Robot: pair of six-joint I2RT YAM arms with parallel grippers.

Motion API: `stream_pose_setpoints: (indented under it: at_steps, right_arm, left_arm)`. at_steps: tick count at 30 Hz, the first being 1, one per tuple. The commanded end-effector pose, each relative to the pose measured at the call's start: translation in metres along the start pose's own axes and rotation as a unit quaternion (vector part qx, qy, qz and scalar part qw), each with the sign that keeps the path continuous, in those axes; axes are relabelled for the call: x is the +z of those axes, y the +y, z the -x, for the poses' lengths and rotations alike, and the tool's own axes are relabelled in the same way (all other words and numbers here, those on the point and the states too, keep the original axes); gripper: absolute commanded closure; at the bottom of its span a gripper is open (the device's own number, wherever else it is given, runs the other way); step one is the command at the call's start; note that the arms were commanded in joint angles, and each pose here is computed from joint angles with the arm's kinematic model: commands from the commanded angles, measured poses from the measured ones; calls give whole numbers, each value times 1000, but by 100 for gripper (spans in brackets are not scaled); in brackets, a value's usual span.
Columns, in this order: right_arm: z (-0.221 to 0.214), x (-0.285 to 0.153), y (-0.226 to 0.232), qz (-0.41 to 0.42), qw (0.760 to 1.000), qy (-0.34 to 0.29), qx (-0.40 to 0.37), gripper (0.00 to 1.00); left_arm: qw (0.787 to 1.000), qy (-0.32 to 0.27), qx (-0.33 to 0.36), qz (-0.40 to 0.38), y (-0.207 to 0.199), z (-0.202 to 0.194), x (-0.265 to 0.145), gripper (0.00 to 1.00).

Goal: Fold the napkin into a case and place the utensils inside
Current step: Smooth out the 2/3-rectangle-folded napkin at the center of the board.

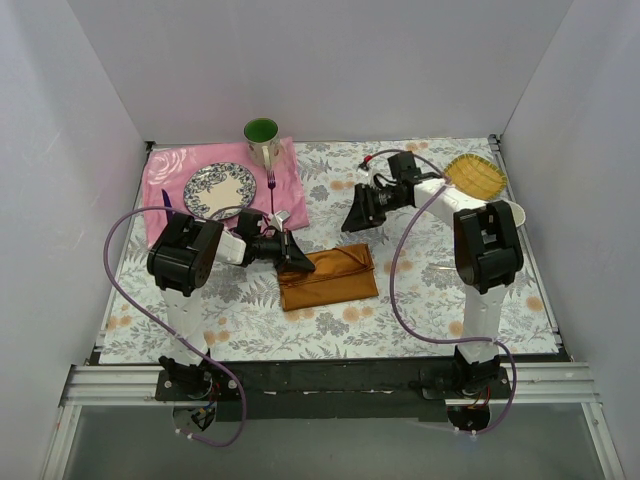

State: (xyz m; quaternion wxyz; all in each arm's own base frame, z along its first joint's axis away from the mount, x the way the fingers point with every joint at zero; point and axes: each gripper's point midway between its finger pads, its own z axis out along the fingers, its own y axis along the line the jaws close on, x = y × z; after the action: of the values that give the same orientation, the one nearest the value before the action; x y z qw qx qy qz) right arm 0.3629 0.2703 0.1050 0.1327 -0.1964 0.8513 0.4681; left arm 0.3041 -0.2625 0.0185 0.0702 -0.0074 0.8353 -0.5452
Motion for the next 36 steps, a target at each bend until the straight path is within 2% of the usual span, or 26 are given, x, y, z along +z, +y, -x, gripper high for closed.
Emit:
stream_pose_setpoints:
  at_steps: [1,4,12,15,17,22,23,25,27,29,30,32,33,34,35,36]
  right_arm:
    - [-12,28,31,95,993,8,64,44]
    - [-29,41,17,94,992,13,83,40]
    - [-84,65,-35,64,989,44,128,48]
    - [-97,64,-41,66,984,53,160,49]
    - [-93,64,-40,70,986,42,144,49]
    - [-53,43,2,111,990,12,82,51]
    - [-46,38,12,118,990,9,74,58]
    - [-27,22,36,134,990,-9,32,65]
    - [-22,9,48,124,992,-5,29,73]
    - [-26,3,46,112,994,2,1,78]
    - [-38,0,37,87,996,20,22,79]
    - [-52,-2,25,65,997,34,8,84]
    - [-63,-2,15,49,998,42,20,84]
    - [-69,-2,11,44,998,48,24,85]
    - [-73,-1,7,37,998,51,23,85]
    - [-80,1,0,27,998,55,25,87]
  left_arm:
    - [998,-2,-18,68,34,-13,0,99]
    - [997,-1,-24,70,36,-15,0,99]
    - [997,-3,-38,73,41,-15,-3,100]
    - [996,-3,-54,71,45,-15,-7,100]
    - [997,-4,-49,65,42,-14,-10,99]
    - [999,-14,33,3,-5,-6,-21,97]
    - [998,-20,55,-10,-15,-2,-22,95]
    - [995,-21,96,-24,-31,-2,-23,92]
    - [989,-31,139,-40,-54,3,-28,87]
    - [981,-44,185,-47,-74,5,-35,78]
    - [977,-51,203,-43,-80,7,-38,74]
    - [963,-52,265,-22,-83,5,-40,71]
    - [950,-76,304,6,-91,12,-45,71]
    - [940,-63,334,20,-92,1,-40,71]
    - [913,-65,402,33,-95,-1,-40,70]
    - [883,-95,454,77,-99,6,-44,70]
